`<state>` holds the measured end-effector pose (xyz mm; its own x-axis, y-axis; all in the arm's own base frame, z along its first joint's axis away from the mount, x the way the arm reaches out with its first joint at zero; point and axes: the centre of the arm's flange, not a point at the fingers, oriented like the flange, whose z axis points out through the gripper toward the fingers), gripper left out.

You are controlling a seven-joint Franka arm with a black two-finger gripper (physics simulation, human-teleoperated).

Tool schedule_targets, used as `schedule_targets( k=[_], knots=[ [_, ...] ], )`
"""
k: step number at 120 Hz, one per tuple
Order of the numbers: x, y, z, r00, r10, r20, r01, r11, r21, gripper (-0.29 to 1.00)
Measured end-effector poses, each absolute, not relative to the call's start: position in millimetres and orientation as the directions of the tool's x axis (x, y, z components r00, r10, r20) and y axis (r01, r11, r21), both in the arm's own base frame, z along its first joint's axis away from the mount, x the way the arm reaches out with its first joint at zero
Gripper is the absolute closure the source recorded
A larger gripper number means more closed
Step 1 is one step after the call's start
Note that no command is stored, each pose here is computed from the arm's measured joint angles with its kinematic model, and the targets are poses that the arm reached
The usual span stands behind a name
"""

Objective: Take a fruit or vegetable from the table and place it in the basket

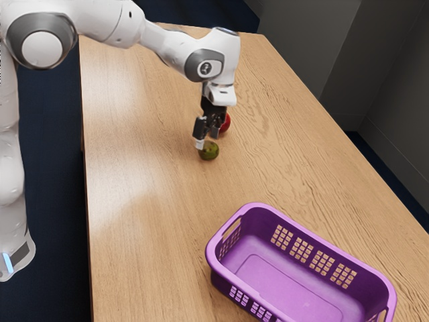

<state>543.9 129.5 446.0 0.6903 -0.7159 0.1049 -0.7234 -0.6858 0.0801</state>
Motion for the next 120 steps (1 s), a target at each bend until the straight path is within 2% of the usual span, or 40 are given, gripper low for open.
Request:
schedule_targets(
  k=[21, 34, 68, 91, 120],
  knots=[
    [547.6, 126.8, 438.4, 0.683, -0.723, 0.103, -0.730, -0.677, 0.087, 0.00],
    [547.1, 139.1, 425.9, 0.700, -0.707, 0.096, -0.714, -0.692, 0.107, 0.05],
    [548.4, 142.5, 416.1, 0.703, -0.706, 0.092, -0.711, -0.693, 0.119, 0.31],
    [548.9, 143.7, 414.9, 0.703, -0.705, 0.091, -0.711, -0.693, 0.119, 0.36],
    [550.6, 145.0, 419.5, 0.703, -0.705, 0.095, -0.711, -0.694, 0.112, 0.36]
  ],
)
